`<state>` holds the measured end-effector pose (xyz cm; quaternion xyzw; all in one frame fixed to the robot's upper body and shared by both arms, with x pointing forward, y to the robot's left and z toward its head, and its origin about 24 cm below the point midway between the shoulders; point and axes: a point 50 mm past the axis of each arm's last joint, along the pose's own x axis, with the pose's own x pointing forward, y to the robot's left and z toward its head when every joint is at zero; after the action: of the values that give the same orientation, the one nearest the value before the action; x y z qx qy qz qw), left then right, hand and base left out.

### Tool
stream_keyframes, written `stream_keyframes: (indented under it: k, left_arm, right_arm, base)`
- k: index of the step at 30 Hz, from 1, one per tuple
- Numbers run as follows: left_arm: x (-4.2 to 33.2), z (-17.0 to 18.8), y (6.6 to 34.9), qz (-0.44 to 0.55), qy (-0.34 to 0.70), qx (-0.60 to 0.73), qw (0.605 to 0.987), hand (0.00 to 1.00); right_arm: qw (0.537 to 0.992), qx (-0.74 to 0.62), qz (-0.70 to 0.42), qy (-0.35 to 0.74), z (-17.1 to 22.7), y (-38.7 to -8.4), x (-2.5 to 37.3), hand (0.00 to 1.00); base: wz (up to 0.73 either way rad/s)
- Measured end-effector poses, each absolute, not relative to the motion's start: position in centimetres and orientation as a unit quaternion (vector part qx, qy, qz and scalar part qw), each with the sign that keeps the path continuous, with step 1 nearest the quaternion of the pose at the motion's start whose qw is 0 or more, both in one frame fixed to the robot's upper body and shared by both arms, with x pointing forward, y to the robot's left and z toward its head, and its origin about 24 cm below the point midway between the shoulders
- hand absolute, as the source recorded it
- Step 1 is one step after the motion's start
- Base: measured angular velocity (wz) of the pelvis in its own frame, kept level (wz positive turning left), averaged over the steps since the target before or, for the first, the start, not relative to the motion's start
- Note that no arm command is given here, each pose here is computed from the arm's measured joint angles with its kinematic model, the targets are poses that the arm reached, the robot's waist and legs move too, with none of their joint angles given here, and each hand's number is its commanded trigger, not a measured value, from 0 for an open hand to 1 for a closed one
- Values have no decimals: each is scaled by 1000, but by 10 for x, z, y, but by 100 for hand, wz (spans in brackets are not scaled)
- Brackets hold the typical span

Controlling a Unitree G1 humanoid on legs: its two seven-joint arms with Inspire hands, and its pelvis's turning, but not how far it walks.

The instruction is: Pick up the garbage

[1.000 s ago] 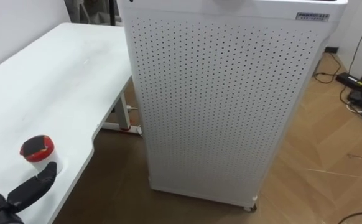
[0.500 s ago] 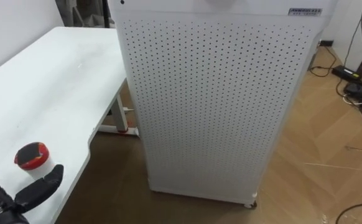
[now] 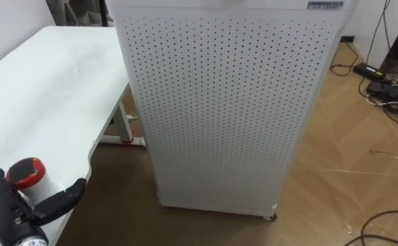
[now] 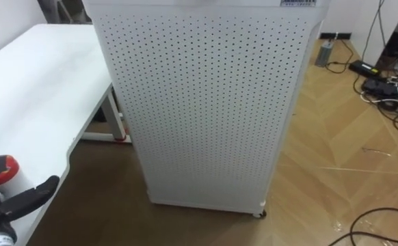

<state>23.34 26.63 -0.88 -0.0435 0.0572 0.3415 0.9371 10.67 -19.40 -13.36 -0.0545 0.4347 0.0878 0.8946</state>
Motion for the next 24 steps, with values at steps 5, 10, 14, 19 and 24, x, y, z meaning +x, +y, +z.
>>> stream_keyframes:
  k: [5,10,14,19,24]
  left_arm:
    - [233,-11,266,335,61,-43,939,0]
    - [233,-11,266,334,62,-43,940,78]
    - [233,-11,266,335,62,-43,939,100]
    - [231,-13,273,362,68,-64,928,100]
    - [230,-15,271,363,74,-66,926,100]
  right_arm:
    - [894,-54,87,437,-134,-194,106,100]
    - [893,-52,92,437,-134,-194,106,100]
    - [892,-50,96,439,-135,-194,105,100]
    - [890,-50,94,444,-136,-194,103,100]
    - [889,-50,94,445,-136,-195,103,100]
  base:
    - [0]
    - [0]
    - [0]
    - [0]
    - [-1]
